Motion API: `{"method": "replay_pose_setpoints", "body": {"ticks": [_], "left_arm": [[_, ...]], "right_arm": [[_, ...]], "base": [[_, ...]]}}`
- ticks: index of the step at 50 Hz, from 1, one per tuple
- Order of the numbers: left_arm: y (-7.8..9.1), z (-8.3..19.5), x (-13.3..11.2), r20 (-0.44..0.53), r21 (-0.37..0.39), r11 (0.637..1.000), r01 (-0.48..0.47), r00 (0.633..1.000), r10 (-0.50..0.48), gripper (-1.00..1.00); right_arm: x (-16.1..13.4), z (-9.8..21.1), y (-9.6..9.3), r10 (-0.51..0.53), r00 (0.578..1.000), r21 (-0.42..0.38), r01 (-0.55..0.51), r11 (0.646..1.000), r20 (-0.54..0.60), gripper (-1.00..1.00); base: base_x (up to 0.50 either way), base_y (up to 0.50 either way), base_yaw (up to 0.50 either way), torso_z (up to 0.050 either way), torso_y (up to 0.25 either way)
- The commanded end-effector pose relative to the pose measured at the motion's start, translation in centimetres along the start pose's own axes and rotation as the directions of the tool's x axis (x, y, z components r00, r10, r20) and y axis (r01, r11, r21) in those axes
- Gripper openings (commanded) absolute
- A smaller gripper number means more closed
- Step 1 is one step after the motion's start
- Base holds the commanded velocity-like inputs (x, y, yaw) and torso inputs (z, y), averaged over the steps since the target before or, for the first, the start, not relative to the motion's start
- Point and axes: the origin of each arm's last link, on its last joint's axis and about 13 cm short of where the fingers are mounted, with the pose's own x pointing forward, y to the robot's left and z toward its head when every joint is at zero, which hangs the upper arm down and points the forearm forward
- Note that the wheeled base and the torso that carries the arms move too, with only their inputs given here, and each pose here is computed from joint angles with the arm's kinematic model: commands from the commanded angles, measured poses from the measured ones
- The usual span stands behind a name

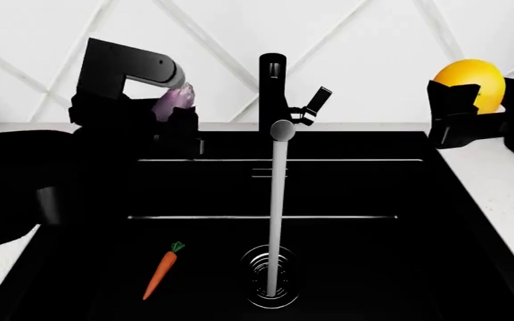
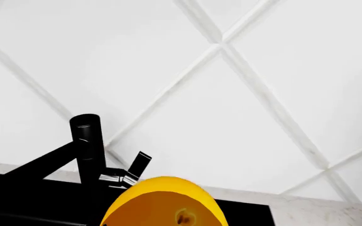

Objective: Pick the eggplants and oranges from the sink and place them in one bowl. Place the carrot in the other bowl. Then turn off the sink faucet.

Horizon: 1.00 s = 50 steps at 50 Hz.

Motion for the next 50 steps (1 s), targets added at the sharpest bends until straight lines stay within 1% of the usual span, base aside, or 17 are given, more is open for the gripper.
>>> {"method": "replay_pose_setpoints", "body": {"ticks": [1,5,10,13,15,16,18,24,29,30,31,35,37,40,44,50], "left_arm": [[-0.2,2.0,-2.5,0.099,0.012,1.000,-0.011,0.995,0.010,-1.00],[-0.2,2.9,-3.3,0.127,0.001,1.000,-0.017,0.992,0.017,-1.00],[-0.5,2.2,-3.7,0.112,0.005,1.000,0.000,0.994,0.000,-1.00],[-0.4,2.1,-3.8,0.113,-0.008,1.000,-0.006,0.994,0.006,-1.00],[-0.3,2.0,-3.9,0.109,-0.009,1.000,-0.007,0.994,0.008,-1.00],[-0.3,1.9,-4.0,0.108,-0.008,1.000,-0.006,0.994,0.007,-1.00],[-0.5,1.8,-4.0,0.106,-0.006,1.000,0.000,0.994,0.000,-1.00],[-0.8,1.8,-3.6,0.099,0.001,1.000,0.002,0.995,-0.002,-1.00],[-1.4,2.0,-3.1,0.099,0.004,1.000,0.011,0.995,-0.012,-1.00],[-1.3,2.1,-3.2,0.101,0.003,1.000,0.012,0.995,-0.012,-1.00],[-1.1,2.1,-3.4,0.102,0.001,1.000,0.013,0.995,-0.013,-1.00],[-1.2,2.2,-3.5,0.106,0.002,1.000,0.014,0.994,-0.015,-1.00],[-1.0,2.2,-3.8,0.110,0.000,1.000,0.013,0.994,-0.013,-1.00],[-1.4,2.3,-3.6,0.115,-0.007,1.000,0.012,0.993,-0.011,-1.00],[-0.9,2.2,-4.2,0.117,-0.008,1.000,0.011,0.993,-0.010,-1.00],[-0.9,2.2,-4.2,0.117,-0.010,1.000,0.014,0.993,-0.013,-1.00]], "right_arm": [[1.0,-1.1,-0.1,-0.003,1.000,-0.001,0.003,1.000,0.019,-1.00],[1.1,-1.0,-0.3,-0.001,1.000,0.007,0.001,1.000,0.029,-1.00],[1.4,-1.4,-0.1,0.008,1.000,0.011,-0.008,1.000,0.025,-1.00],[1.4,-1.4,-0.1,0.006,1.000,0.015,-0.006,1.000,0.004,-1.00],[1.2,-1.3,-0.1,-0.001,1.000,0.017,0.001,1.000,0.004,-1.00],[1.1,-1.2,0.0,-0.007,1.000,0.004,0.007,1.000,0.002,-1.00],[1.1,-1.3,0.1,-0.008,1.000,0.013,0.008,1.000,0.003,-1.00],[1.0,-1.5,-0.1,-0.018,1.000,0.042,0.018,0.999,0.000,-1.00],[0.9,-1.8,-0.1,-0.023,1.000,0.033,0.024,0.999,-0.014,-1.00],[0.9,-1.9,-0.1,-0.026,1.000,0.048,0.027,0.999,-0.014,-1.00],[0.9,-1.9,-0.1,-0.026,1.000,0.049,0.027,0.998,-0.014,-1.00],[0.9,-1.9,-0.1,-0.026,1.000,0.049,0.026,0.998,-0.014,-1.00],[0.7,-1.9,-0.1,-0.024,1.000,0.049,0.025,0.998,-0.012,-1.00],[0.8,-1.8,-0.1,-0.024,1.000,0.043,0.025,0.999,-0.012,-1.00],[0.7,-1.9,-0.1,-0.028,1.000,0.036,0.028,0.999,-0.007,-1.00],[0.5,-2.0,-0.1,-0.026,1.000,0.023,0.026,0.999,0.009,-1.00]], "base": [[0.00,0.00,0.00,0.000,0.000],[0.00,0.00,0.00,0.000,0.000],[0.00,0.00,0.00,0.000,0.000],[0.00,0.00,0.00,0.000,0.000],[-0.09,0.00,0.00,0.000,0.005],[-0.19,0.00,0.00,0.000,0.000],[-0.23,0.00,0.00,0.000,0.000],[-0.41,0.00,0.00,0.000,0.000],[-0.48,0.00,0.00,0.000,0.000],[-0.48,0.00,0.00,0.000,0.000],[-0.48,0.00,0.00,0.000,0.000],[-0.48,0.00,0.00,0.000,0.000],[-0.48,0.00,0.00,0.000,0.000],[-0.48,-0.04,0.00,0.000,0.000],[-0.44,-0.28,0.00,0.000,0.000],[-0.29,-0.49,0.00,0.003,0.000]]}}
